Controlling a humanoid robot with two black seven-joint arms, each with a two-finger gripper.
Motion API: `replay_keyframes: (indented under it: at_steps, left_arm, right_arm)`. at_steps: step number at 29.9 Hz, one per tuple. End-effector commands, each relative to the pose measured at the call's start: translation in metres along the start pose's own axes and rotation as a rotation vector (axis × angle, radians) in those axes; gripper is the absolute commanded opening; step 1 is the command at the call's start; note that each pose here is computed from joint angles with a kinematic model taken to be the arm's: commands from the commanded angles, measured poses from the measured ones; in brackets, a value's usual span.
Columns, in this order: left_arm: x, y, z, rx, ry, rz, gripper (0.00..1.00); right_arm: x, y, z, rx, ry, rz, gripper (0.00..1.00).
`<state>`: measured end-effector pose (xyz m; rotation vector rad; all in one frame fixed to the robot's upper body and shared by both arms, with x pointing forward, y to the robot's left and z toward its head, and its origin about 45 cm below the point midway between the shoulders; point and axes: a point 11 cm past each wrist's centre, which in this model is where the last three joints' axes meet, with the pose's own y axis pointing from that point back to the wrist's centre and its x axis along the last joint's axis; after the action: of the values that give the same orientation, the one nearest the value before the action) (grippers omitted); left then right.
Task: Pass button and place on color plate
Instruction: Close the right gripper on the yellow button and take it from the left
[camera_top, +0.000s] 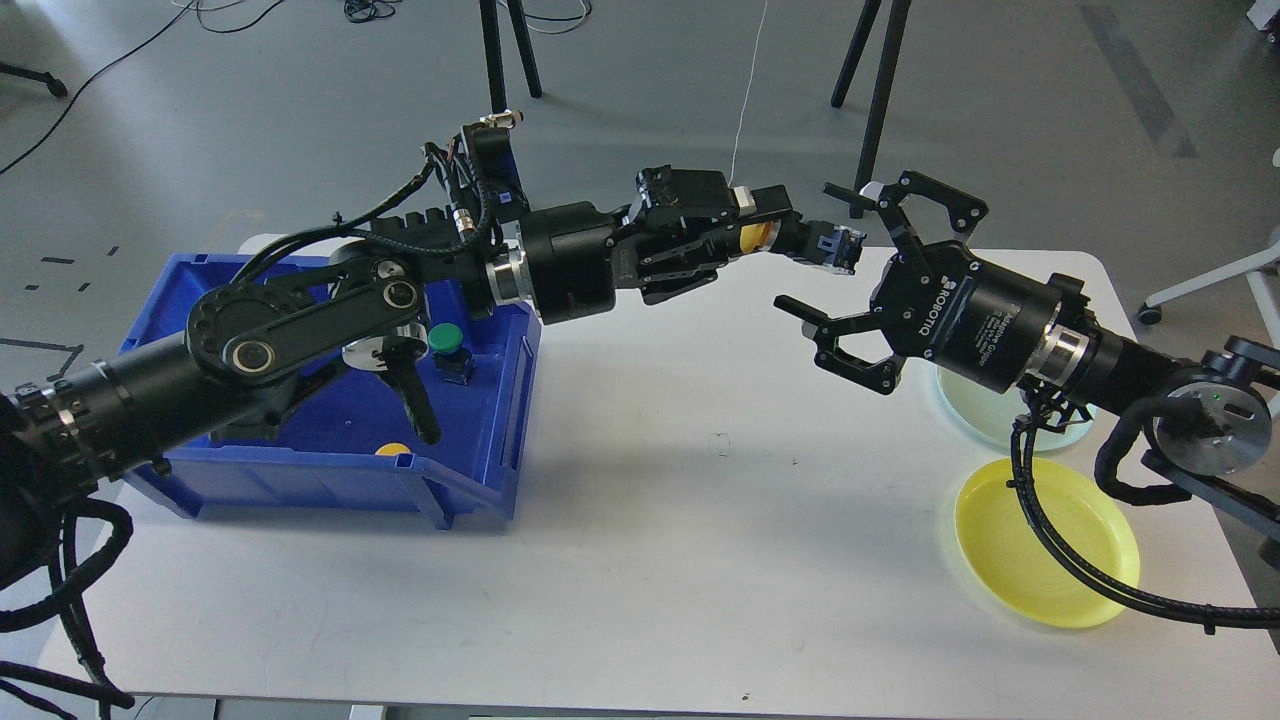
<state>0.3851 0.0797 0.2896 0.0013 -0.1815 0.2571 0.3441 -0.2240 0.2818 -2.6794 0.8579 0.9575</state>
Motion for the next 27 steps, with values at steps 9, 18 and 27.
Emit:
replay_keyframes:
  at_steps: [9,18,27]
  left_arm:
    - [0.0,0.0,0.0,0.0,0.0,0.0,0.07]
    - [-0.0004,-0.0002,0.0002,-0.001,0.0,-0.001,0.08]
    - [-0.0002,-0.0011,0.0018,-0.006,0.002,-0.002,0.7]
  right_arm:
    - [-0.0025,-0.0033,0.0014,-0.004,0.004,-0.011,0.06]
    - [-0.0035,-0.0036,0.0016,-0.004,0.002,-0.014,0.01]
    - [-0.0037,-0.0029,0.0029,-0.008,-0.001,-0.014,0.01]
